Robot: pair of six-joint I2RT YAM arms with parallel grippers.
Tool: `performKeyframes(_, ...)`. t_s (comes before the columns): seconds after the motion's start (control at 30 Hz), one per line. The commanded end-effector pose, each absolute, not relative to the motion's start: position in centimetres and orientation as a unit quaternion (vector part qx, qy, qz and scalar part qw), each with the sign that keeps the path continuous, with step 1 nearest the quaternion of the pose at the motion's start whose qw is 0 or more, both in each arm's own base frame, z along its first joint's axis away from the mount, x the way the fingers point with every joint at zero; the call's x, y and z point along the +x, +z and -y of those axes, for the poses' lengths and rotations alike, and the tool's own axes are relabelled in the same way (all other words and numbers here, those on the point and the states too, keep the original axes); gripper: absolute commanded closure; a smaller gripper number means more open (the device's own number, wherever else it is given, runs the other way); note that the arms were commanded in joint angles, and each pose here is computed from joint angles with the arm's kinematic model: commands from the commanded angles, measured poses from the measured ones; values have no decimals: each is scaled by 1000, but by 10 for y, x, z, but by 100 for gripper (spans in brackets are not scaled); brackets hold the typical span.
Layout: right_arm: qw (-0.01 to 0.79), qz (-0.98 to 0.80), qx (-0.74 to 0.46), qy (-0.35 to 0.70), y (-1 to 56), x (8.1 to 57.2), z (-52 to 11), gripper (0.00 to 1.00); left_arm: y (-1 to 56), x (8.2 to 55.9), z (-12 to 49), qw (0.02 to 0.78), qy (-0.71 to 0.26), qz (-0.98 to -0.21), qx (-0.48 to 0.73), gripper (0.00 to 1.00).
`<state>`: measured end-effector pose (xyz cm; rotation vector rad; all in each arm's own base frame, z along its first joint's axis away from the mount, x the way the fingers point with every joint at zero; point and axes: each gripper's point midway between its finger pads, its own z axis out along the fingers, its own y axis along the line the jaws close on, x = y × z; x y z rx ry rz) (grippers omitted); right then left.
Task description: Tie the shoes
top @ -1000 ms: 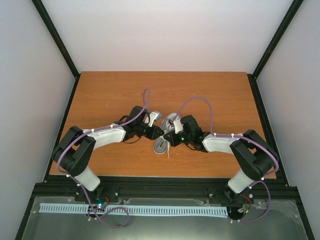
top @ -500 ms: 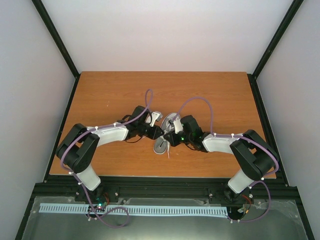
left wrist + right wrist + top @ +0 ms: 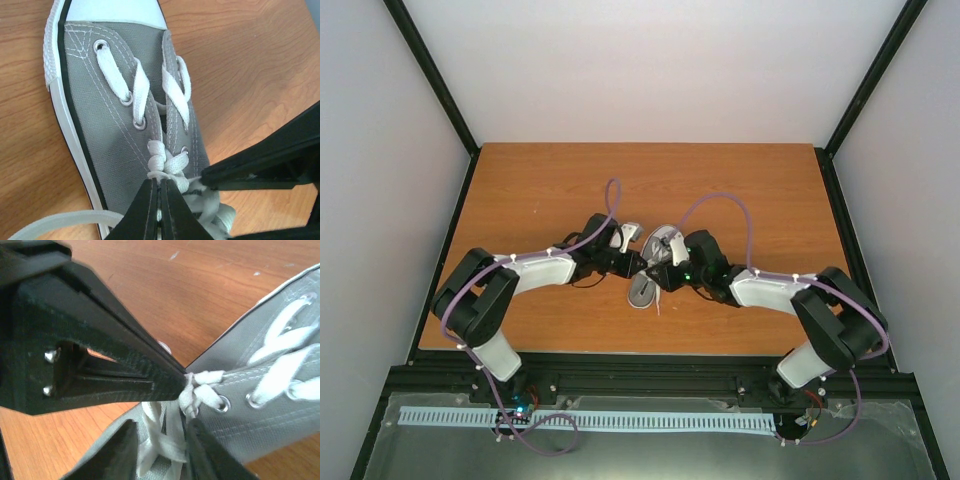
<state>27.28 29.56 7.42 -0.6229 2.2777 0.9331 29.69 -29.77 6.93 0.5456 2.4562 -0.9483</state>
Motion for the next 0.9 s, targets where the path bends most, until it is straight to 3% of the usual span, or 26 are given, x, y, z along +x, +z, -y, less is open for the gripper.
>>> performKeyframes(0.0, 334, -854, -226, 329, 99, 277, -283, 63, 102, 306, 306, 271, -388, -866, 162, 99)
performKeyframes(0.1, 346, -855, -227, 313, 109, 278, -277, 56, 103, 303, 308, 263, -404, -864, 147, 99)
performKeyframes(0.33, 341, -865, -239, 281, 106, 266, -281, 55, 104, 304, 308, 261, -412, -864, 128, 99)
performKeyframes(0.6, 339, -866, -248, 272, 98, 262, -290, 60, 103, 304, 309, 256, -414, -864, 127, 99)
performKeyframes(0.87, 335, -864, -258, 274, 95, 264, -297, 71, 102, 303, 308, 253, -412, -866, 126, 99)
